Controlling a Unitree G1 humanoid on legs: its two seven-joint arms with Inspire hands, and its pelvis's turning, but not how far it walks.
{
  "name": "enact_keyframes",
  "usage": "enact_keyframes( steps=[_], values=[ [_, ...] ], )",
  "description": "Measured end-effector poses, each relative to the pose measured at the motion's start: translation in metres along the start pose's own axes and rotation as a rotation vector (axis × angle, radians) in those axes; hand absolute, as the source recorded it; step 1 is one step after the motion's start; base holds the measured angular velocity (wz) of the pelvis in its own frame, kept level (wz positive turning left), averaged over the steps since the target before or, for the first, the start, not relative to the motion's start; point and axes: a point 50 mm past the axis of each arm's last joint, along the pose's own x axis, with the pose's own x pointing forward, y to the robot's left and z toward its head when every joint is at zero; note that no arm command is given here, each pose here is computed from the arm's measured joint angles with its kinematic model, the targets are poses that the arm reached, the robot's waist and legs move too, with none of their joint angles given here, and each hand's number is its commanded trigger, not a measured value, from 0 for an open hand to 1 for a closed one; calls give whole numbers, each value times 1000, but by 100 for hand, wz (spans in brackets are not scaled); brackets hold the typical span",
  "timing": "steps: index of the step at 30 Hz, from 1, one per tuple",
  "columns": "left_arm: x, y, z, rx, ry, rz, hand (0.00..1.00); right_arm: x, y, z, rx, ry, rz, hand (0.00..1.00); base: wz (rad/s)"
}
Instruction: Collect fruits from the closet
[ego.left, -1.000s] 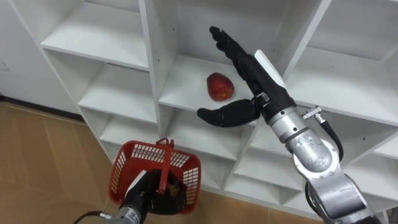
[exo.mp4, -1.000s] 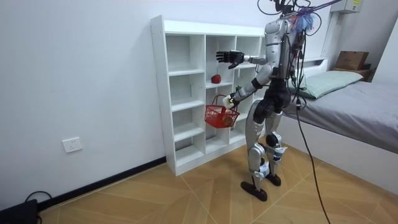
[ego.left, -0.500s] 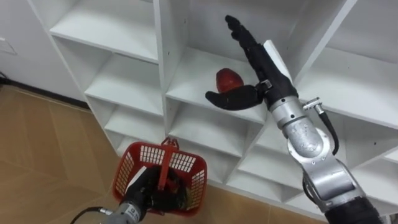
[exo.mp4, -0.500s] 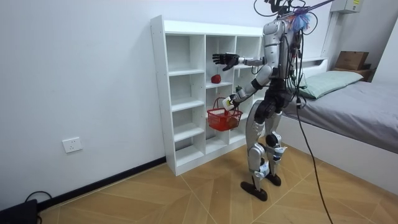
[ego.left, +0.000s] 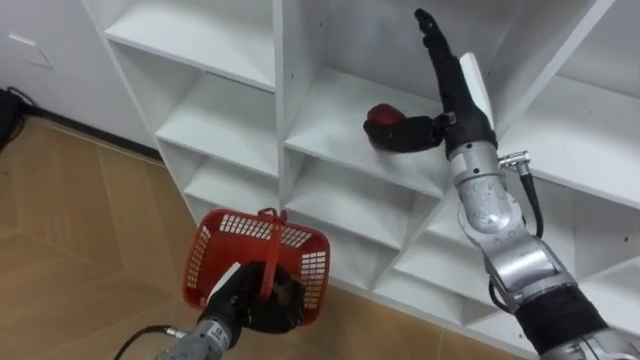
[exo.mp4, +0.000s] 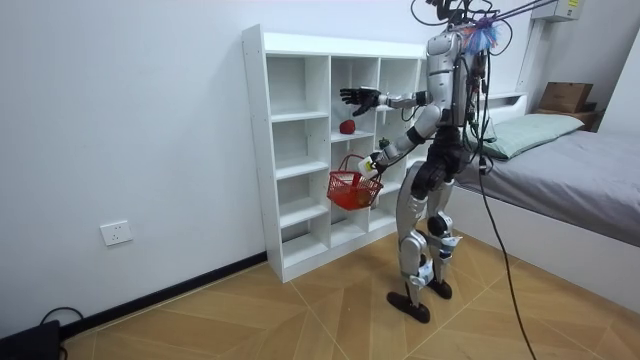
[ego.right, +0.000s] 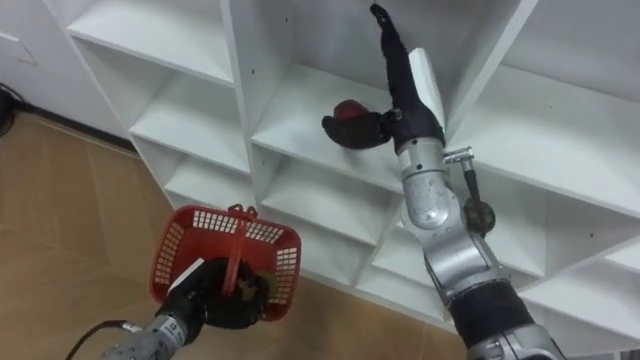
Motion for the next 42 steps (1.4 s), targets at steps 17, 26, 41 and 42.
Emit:
enact_keyframes(
  steps=[17,26,41,42],
  values=[
    [7,-5,6,9,8,-29,100,12,-2,-23,-57,118,-22,0,4],
    [11,-7,5,-13,27,-33,100,9,-7,-39,-67,195,-37,0,1],
    [14,-14,5,12,35,-64,100,7,-5,-48,-57,229,-7,0,0],
    [14,-14,4,11,40,-64,100,8,-6,-48,-59,231,-7,0,0]
  ],
)
